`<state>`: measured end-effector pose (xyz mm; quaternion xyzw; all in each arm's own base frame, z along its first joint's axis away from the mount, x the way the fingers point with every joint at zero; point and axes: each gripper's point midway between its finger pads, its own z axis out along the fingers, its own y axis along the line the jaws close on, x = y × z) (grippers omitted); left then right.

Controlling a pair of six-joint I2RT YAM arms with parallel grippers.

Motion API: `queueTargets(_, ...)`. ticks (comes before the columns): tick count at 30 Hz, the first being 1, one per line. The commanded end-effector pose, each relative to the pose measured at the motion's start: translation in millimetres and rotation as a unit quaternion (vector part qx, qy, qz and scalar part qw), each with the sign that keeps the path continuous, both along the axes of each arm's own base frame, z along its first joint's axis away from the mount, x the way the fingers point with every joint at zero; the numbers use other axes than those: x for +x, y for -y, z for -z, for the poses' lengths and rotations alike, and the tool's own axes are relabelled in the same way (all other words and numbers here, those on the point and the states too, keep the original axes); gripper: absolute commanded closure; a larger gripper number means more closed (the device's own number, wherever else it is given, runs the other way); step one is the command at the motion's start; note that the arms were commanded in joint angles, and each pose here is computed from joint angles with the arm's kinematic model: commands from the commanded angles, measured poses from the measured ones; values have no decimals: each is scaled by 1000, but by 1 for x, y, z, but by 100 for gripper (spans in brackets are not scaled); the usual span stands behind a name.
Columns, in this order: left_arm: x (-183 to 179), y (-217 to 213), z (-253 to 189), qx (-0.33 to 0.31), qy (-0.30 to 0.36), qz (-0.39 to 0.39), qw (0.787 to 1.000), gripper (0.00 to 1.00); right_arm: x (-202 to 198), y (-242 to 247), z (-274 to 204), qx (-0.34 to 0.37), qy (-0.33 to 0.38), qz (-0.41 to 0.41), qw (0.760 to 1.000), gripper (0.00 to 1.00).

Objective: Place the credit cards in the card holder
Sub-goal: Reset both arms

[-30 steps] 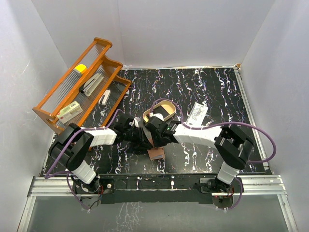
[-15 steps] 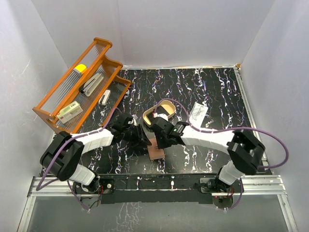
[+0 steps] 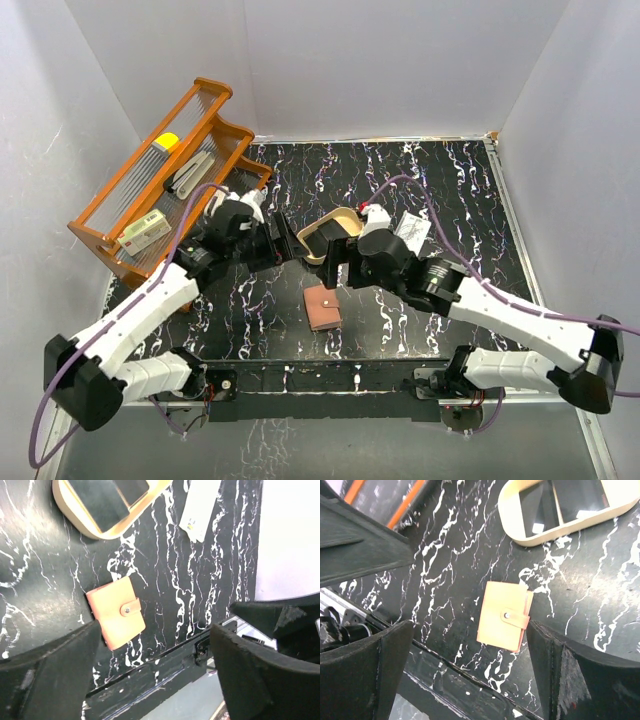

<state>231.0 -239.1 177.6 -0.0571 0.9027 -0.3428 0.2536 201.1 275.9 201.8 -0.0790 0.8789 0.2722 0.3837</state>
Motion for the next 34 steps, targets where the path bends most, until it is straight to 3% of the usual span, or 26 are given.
queueTargets(1,-4,-28,-43,42,54,-16,998,2,12,14,-73,56,77,41,995,2)
queueTargets(10,-15,-57,-111,36,140,-45,988,1,5,48,-121,98,130,70,984,2)
queueTargets(20,-27,-71,-87,37,123,-74,989,1,-6,64,-89,114,103,93,984,2)
queueTargets(27,-32,-72,-87,-5,142,-88,986,1,-8,66,-81,110,96,95,985,2)
queueTargets(34,-31,-78,-91,-8,162,-103,981,1,-7,68,-82,110,98,98,984,2)
